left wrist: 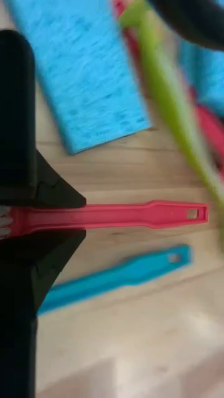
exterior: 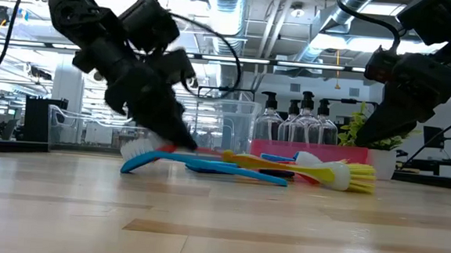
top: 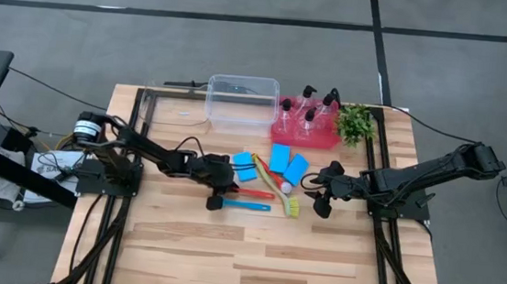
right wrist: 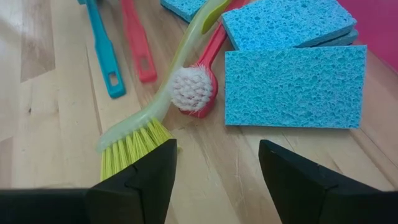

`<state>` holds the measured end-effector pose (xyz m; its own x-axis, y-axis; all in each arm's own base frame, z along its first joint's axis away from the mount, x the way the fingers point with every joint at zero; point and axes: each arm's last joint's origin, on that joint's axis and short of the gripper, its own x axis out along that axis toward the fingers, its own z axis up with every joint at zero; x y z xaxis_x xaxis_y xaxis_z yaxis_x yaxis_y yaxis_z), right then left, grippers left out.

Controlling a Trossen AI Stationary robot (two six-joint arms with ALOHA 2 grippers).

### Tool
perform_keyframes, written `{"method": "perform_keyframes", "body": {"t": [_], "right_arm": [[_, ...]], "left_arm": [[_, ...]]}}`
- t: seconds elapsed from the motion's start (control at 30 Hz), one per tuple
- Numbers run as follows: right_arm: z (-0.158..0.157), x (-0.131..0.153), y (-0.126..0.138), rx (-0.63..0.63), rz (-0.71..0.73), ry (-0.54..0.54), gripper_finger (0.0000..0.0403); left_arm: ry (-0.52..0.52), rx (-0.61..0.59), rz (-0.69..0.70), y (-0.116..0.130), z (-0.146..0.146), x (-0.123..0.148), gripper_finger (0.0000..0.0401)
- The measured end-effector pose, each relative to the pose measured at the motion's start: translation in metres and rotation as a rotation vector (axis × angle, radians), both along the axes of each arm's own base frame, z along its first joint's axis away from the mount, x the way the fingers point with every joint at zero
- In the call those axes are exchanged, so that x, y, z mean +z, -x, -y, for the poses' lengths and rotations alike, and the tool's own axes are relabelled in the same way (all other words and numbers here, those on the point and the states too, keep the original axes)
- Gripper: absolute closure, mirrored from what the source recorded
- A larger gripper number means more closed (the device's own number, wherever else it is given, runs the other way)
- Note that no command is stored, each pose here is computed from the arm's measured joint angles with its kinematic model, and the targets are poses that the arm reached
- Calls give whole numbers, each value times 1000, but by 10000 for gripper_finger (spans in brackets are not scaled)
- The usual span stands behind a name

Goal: Pick & Place Kitchen Sink Supplies
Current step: Put the bottom red toilet brush into the white bin

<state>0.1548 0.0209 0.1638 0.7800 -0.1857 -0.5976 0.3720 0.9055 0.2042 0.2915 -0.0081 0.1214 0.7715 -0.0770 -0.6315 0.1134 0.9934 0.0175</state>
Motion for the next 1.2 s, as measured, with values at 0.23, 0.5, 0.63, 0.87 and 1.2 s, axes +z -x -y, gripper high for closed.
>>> {"method": "perform_keyframes", "body": {"t": [0.23, 0.5, 0.63, 0.87, 1.2], "right_arm": [[0, 0, 0, 0, -1, 0, 182], [0, 0, 0, 0, -1, 0, 182], [0, 0, 0, 0, -1, 0, 182], [0, 0, 0, 0, -1, 0, 182], [0, 0, 0, 0, 0, 0, 182]], "left_arm": [[1, -1, 74, 4, 0, 25, 358], [-9, -8, 145, 14, 0, 54, 357], [-23, 8, 214, 20, -2, 72, 358], [-72, 130, 364, 36, -15, 109, 357], [-208, 344, 554, 69, -42, 154, 356]]}}
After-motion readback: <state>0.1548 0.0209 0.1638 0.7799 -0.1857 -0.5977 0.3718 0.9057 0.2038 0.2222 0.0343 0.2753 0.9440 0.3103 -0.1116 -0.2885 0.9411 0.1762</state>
